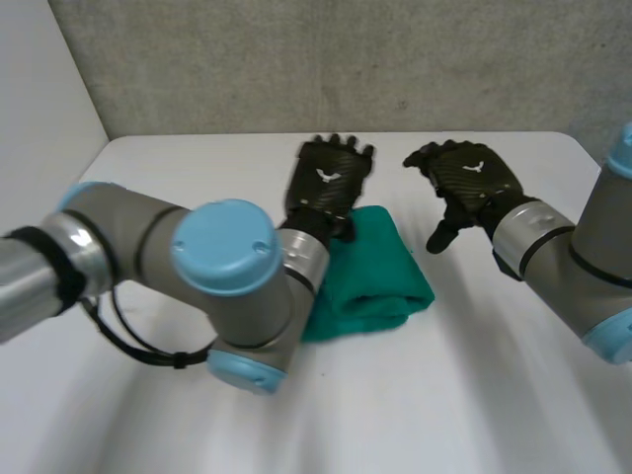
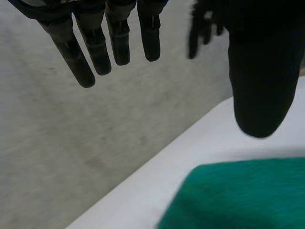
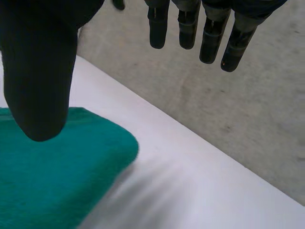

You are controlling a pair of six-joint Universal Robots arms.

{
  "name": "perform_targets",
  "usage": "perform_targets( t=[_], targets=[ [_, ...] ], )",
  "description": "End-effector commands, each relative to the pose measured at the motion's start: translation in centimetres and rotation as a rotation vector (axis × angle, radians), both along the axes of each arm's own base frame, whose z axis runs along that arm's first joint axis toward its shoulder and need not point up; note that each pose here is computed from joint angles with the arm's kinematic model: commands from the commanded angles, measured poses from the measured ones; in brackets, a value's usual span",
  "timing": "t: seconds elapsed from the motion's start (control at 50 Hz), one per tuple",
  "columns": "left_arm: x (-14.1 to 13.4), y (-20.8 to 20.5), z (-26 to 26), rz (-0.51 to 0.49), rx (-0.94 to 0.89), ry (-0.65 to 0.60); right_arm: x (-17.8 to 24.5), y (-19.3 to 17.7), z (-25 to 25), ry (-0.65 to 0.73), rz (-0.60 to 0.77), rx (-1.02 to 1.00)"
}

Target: Fold the towel.

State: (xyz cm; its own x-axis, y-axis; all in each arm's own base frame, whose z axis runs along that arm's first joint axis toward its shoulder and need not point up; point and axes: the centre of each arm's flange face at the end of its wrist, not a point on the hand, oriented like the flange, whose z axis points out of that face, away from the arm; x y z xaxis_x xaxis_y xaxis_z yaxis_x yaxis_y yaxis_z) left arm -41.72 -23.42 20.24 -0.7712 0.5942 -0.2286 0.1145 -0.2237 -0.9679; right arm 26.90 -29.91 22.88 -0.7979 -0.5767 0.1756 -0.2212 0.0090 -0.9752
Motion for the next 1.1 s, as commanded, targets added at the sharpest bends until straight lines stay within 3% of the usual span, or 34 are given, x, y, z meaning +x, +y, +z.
perform_targets(
  t=[0.02,0.12,0.2,0.3,0.38,0.68,0.98,1.1],
  targets=[
    [-2.1,0.0,-3.6,-0.069,0.074,-0.054,-0.3,-1.4,-1.5,0.03,-0.044,0.051],
    [-2.4,-0.6,-6.9,-0.055,0.143,-0.121,0.2,-2.0,-3.5,0.061,-0.038,0.12],
    [-1.7,-1.3,-7.9,0.012,0.172,-0.152,0.5,-2.6,-4.5,0.084,-0.034,0.173],
    [0.6,-2.5,-8.3,0.139,0.213,-0.206,0.8,-3.2,-5.2,0.094,-0.025,0.202],
    [2.1,-2.5,-7.3,0.176,0.227,-0.231,1.6,-3.1,-5.4,0.093,-0.002,0.207],
    [4.3,-0.4,-7.0,0.178,0.255,-0.319,7.4,0.1,-7.9,0.148,0.156,0.281],
    [5.7,-0.4,-8.7,0.203,0.287,-0.393,7.4,-0.2,-9.1,0.197,0.156,0.281],
    [5.2,-0.9,-5.0,0.198,0.2,-0.344,7.5,-0.1,-7.3,0.179,0.154,0.245]
  ],
)
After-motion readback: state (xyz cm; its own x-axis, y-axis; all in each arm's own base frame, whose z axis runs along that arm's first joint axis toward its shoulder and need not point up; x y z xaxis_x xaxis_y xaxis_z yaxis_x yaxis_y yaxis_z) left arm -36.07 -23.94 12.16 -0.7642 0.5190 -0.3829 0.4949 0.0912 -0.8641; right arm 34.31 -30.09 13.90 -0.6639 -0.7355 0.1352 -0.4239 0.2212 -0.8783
